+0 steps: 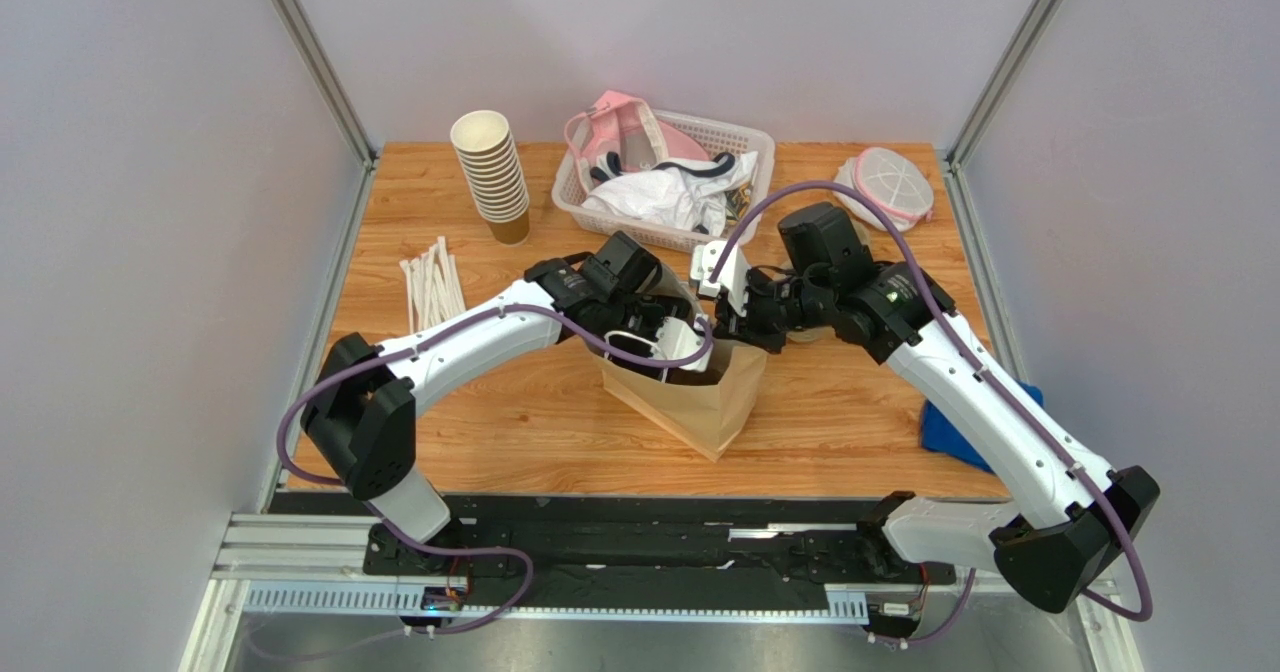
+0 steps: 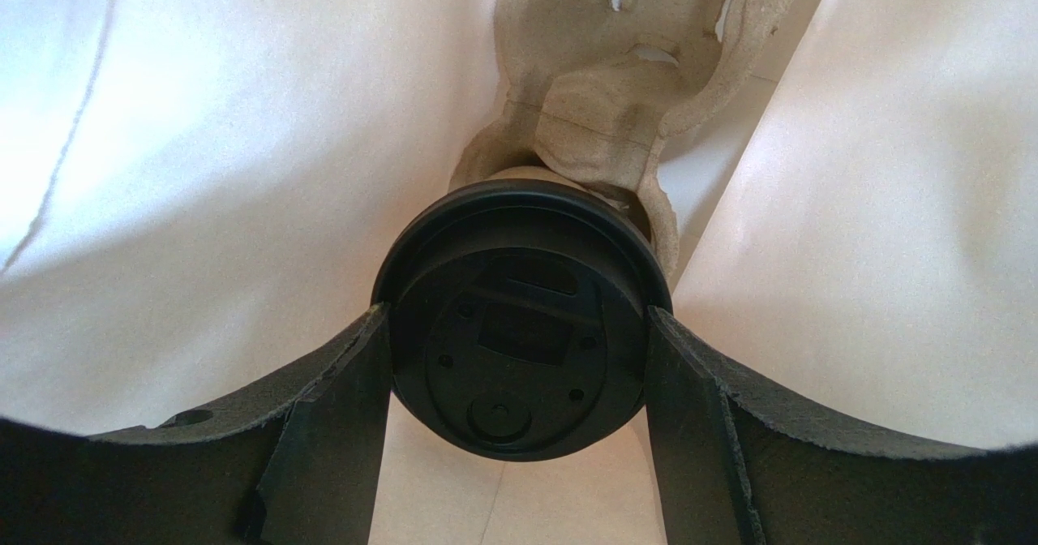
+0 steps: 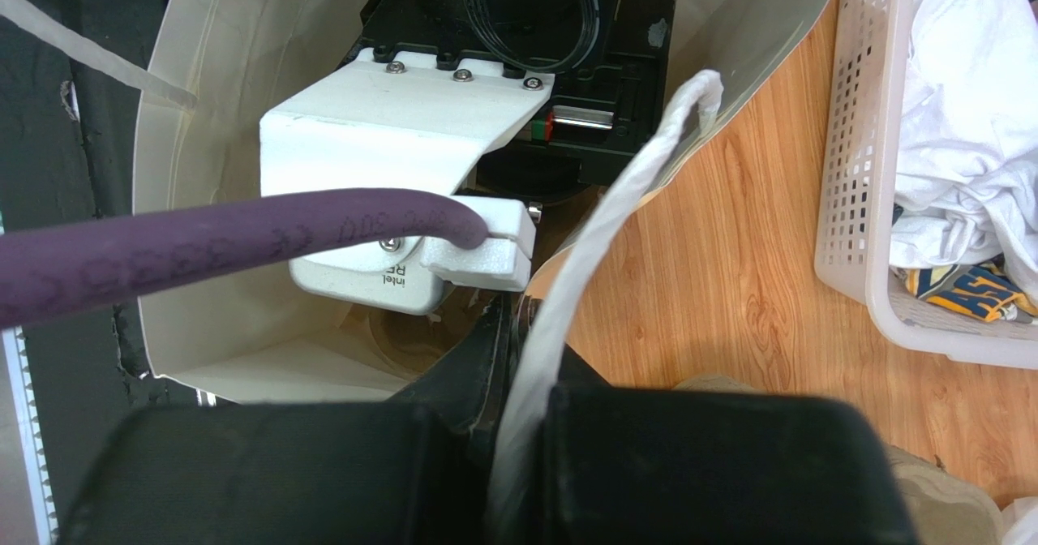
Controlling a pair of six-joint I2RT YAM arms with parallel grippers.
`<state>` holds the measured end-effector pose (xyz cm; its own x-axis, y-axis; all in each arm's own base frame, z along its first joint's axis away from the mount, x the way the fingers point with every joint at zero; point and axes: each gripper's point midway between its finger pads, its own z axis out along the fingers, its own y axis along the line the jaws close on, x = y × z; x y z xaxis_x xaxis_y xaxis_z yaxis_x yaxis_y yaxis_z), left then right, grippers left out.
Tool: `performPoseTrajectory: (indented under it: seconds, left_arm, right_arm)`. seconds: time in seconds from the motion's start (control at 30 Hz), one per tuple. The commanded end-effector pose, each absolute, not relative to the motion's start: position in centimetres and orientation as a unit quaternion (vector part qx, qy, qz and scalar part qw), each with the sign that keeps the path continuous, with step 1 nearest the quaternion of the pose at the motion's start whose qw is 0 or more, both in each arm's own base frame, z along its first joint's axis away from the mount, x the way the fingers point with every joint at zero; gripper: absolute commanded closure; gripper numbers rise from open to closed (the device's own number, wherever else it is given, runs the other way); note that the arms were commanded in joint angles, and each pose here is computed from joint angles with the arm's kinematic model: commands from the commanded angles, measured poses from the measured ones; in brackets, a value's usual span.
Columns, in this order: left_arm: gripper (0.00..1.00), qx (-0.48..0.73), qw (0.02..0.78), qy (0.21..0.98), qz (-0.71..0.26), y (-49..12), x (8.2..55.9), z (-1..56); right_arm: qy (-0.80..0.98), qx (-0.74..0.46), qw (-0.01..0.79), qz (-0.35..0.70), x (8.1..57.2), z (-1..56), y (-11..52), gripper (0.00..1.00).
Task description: Pack the takeout coffee
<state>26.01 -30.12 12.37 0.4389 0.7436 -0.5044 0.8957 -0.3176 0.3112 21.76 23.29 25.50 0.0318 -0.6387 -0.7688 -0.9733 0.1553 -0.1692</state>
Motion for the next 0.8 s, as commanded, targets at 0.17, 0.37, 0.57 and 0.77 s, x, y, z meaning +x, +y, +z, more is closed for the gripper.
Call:
performPoseTrajectory:
  seconds: [0.17,0.37,0.57,0.77]
  left_arm:
    - [0.63,0.775,0.235,0.571,-0.131,-28.3,25.3,11.3]
    - [0.43,0.774,0.278,0.555,-0.125,-29.7,24.3,14.2]
    - [0.3,0.77,0.303,0.548,-0.12,-30.2,23.4,16.0]
    - [0.15,0.765,0.327,0.542,-0.121,-30.8,23.0,17.6]
  right_arm:
    - [0.626,-0.631,0.381,0.253,20.2,26.6,24.0,1.0]
    - [0.618,-0.636,0.391,0.247,20.2,26.7,23.9,1.0]
    - [0.619,-0.637,0.398,0.231,20.7,26.7,23.6,1.0]
    - [0.61,-0.642,0.409,0.22,20.6,27.2,23.7,1.0]
